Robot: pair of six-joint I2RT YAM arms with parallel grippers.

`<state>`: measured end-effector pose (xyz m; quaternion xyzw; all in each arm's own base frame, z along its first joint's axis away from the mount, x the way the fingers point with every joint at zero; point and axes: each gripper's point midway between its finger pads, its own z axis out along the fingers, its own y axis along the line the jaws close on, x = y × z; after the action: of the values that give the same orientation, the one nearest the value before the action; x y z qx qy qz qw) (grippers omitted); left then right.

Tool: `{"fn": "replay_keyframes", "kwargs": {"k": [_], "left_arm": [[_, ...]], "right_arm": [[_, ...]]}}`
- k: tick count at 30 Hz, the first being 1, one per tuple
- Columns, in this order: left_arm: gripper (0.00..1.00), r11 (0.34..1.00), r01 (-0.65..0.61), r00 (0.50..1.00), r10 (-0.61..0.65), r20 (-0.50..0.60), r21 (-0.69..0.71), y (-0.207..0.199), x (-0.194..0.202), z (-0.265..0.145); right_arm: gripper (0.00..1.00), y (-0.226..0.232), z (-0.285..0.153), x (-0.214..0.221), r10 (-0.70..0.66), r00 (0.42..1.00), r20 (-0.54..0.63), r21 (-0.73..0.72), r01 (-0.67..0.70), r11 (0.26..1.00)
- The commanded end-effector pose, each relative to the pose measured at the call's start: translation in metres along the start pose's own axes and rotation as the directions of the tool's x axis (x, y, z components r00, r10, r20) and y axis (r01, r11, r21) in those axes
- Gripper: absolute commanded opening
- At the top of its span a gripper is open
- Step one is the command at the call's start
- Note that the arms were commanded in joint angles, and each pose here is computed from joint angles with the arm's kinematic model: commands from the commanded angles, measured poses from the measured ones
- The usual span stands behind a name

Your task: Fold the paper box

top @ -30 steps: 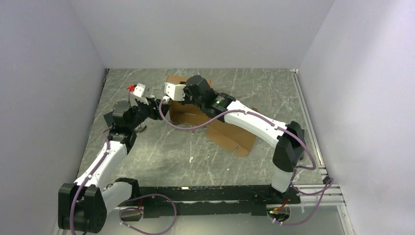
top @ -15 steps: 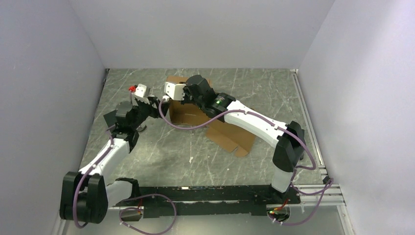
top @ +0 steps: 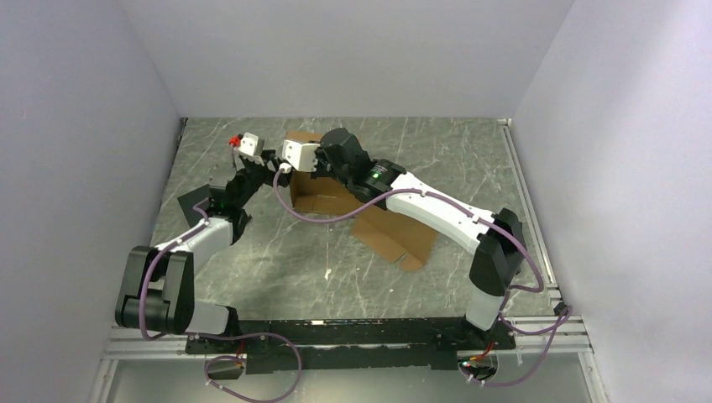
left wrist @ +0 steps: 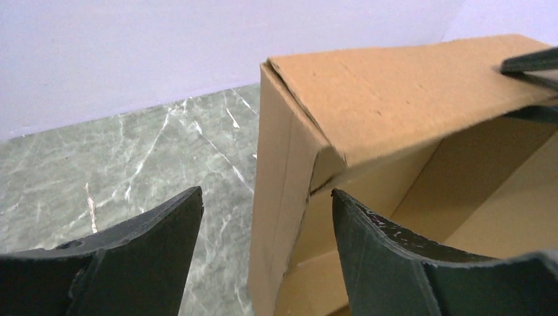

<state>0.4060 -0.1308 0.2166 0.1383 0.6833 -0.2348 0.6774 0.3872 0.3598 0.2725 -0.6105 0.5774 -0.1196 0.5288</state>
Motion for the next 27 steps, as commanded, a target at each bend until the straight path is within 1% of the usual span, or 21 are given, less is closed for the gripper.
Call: {"fn": "replay_keyframes", "kwargs": {"k": [1,3,8,12,14,16,19,23,27], "left_arm": [[0.76,0.998,-0.057,0.99,0.059,0.128,-0.021,0.003,-0.038,0.018],[0.72,0.998,-0.057,0.99,0.06,0.13,-0.026,0.004,-0.037,0.021],[0.58,0.999,-0.044,0.991,0.046,0.126,-0.022,0.006,-0.032,0.029],[0.38,1.0,-0.028,0.989,0.027,0.147,0.004,0.002,-0.035,0.034],[0.26,0.999,-0.023,0.989,0.019,0.147,0.026,-0.002,-0.037,0.036],[0.17,0.999,-0.02,0.99,0.014,0.142,0.045,-0.007,-0.037,0.035],[0.07,0.998,-0.015,0.991,0.006,0.137,0.062,-0.012,-0.036,0.032],[0.04,0.996,-0.008,0.993,-0.002,0.117,0.086,-0.02,-0.032,0.029],[0.04,0.994,-0.003,0.995,-0.008,0.103,0.106,-0.027,-0.031,0.025]], "right_arm": [[0.16,0.001,-0.01,-0.008,0.05,0.998,0.025,-0.032,-0.049,0.998],[0.16,0.003,-0.009,-0.009,0.055,0.998,0.026,-0.043,-0.053,0.998],[0.16,0.009,-0.004,-0.01,0.063,0.998,0.022,-0.072,-0.061,0.995],[0.17,0.011,-0.001,-0.009,0.062,0.998,0.013,-0.074,-0.06,0.995],[0.18,0.01,0.0,-0.007,0.056,0.998,0.005,-0.064,-0.055,0.996],[0.23,0.009,0.002,-0.004,0.043,0.999,-0.001,-0.051,-0.043,0.998],[0.3,0.009,0.005,0.001,0.023,1.0,-0.016,-0.03,-0.024,0.999],[0.32,0.008,0.01,0.005,0.0,1.0,-0.03,-0.001,0.0,1.0],[0.31,0.007,0.016,0.008,-0.028,0.999,-0.046,0.019,0.029,0.999]]}}
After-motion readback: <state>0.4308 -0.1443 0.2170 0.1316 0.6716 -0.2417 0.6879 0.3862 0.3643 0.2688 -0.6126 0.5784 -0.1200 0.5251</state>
